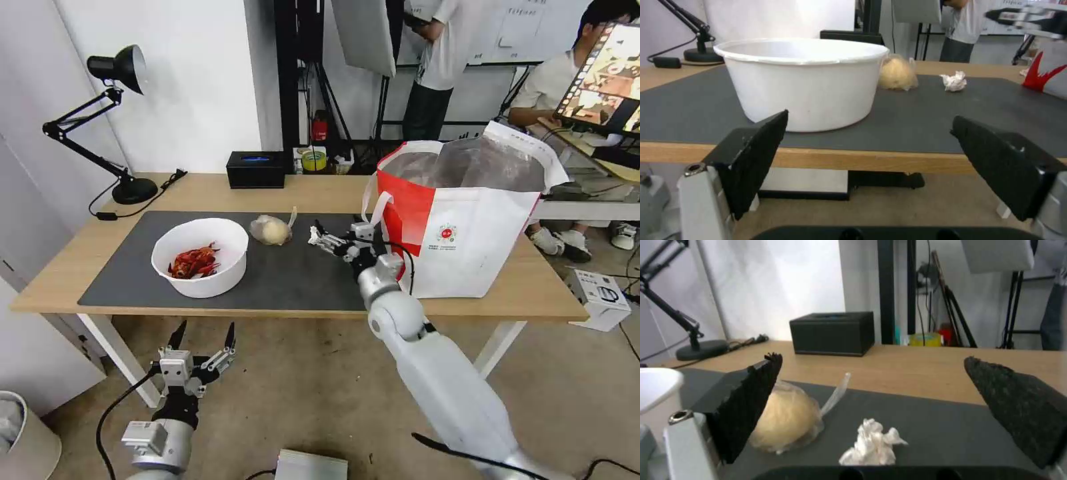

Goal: Pick up the trash from the table and place it into the takeout bag.

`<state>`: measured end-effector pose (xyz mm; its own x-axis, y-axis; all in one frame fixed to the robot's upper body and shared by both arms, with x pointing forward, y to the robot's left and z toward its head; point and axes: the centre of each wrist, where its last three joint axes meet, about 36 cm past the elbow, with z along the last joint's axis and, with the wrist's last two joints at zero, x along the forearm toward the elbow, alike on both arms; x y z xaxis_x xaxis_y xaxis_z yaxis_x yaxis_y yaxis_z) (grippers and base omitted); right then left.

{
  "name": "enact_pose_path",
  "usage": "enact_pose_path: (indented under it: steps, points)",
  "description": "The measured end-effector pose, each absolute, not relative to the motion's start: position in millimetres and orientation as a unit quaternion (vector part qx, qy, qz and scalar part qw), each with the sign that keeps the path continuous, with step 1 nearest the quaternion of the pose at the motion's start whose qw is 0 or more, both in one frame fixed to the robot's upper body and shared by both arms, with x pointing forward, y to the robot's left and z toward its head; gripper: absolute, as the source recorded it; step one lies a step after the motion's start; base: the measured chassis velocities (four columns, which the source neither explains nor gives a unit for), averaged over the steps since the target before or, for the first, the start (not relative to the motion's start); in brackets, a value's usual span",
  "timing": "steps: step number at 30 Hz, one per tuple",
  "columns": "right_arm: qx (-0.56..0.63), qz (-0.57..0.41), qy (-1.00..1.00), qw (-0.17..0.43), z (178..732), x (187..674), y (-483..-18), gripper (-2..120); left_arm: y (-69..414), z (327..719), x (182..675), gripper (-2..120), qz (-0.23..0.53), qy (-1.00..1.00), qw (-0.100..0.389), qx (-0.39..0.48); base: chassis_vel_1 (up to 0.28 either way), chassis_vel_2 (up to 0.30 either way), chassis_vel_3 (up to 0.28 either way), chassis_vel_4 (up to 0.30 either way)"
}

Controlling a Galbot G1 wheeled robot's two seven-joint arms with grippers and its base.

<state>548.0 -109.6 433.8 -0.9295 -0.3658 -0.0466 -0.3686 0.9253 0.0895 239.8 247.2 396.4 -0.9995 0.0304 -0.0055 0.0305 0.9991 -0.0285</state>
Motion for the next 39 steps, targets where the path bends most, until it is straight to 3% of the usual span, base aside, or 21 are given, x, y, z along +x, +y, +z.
enact_pose_path:
  steps: [6, 12, 22, 36, 39]
  points:
    - [-0.183, 0.03, 0.982, -0.019, 449, 573, -93, 100, 246, 397, 237, 100, -0.013, 1.0, 0.002, 0.013, 0.0, 0.0, 0.0, 0.0]
    - [-0.172, 0.024, 0.98, -0.095, 472, 594, -77, 100, 245, 396, 235, 100, -0.013, 1.0, 0.001, 0.01, 0.0, 0.0, 0.0, 0.0]
    - [-0.139, 0.038, 0.973, -0.183, 456, 625, -55, 100, 244, 390, 235, 100, -0.015, 1.0, -0.004, 0.008, 0.0, 0.0, 0.0, 0.0]
    - [-0.13, 0.02, 0.972, -0.194, 425, 641, -41, 99, 245, 386, 235, 100, -0.014, 1.0, -0.006, 0.009, 0.0, 0.0, 0.0, 0.0]
    - [-0.131, 0.021, 0.971, -0.197, 421, 640, -42, 89, 245, 385, 235, 100, -0.014, 1.0, -0.006, 0.008, 0.0, 0.0, 0.0, 0.0]
